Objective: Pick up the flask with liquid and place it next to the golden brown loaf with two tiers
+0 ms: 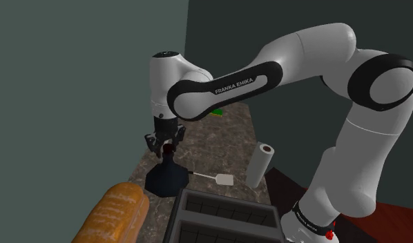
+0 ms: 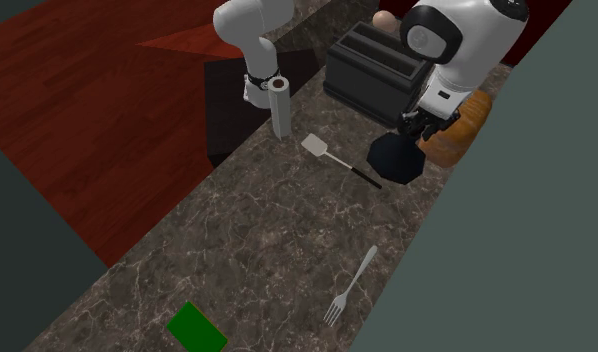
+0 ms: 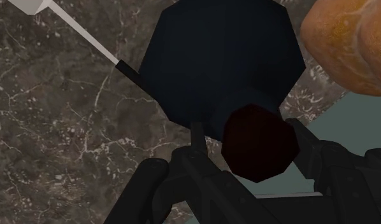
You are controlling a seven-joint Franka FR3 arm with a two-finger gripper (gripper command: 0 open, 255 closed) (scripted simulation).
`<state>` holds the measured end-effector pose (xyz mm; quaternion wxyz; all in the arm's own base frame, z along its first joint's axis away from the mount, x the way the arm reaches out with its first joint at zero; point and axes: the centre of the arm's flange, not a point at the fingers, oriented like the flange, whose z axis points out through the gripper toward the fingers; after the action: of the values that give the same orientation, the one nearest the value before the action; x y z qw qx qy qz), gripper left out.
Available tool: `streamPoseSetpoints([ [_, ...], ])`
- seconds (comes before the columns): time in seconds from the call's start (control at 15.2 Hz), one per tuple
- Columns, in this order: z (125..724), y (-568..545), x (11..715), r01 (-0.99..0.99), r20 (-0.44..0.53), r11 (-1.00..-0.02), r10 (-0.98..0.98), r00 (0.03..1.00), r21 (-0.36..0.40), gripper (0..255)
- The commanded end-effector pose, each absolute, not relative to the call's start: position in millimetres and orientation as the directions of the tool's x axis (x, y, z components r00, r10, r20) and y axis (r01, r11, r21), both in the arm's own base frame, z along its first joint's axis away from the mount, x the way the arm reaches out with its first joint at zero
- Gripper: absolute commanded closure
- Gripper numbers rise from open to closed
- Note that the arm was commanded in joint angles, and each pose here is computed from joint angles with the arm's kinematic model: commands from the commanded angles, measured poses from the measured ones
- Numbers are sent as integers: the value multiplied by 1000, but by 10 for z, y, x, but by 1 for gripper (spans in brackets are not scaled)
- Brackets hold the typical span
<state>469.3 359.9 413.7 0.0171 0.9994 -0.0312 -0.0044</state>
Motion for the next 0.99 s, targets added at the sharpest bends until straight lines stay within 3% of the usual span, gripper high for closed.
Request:
streamPoseSetpoints([
  [0.0, 4109, 3605, 4693, -62, -5, -998, -62, 998, 33, 255],
  [0.4, 4109, 3605, 4693, -62, -5, -998, -62, 998, 33, 255],
  [0.46, 4109, 3605, 4693, -62, -5, -998, -62, 998, 33, 0],
  [0.79, 4109, 3605, 4693, -62, -5, -998, -62, 998, 33, 0],
  [0.92, 4373, 3614, 4695, -62, -5, -998, -62, 998, 33, 0],
])
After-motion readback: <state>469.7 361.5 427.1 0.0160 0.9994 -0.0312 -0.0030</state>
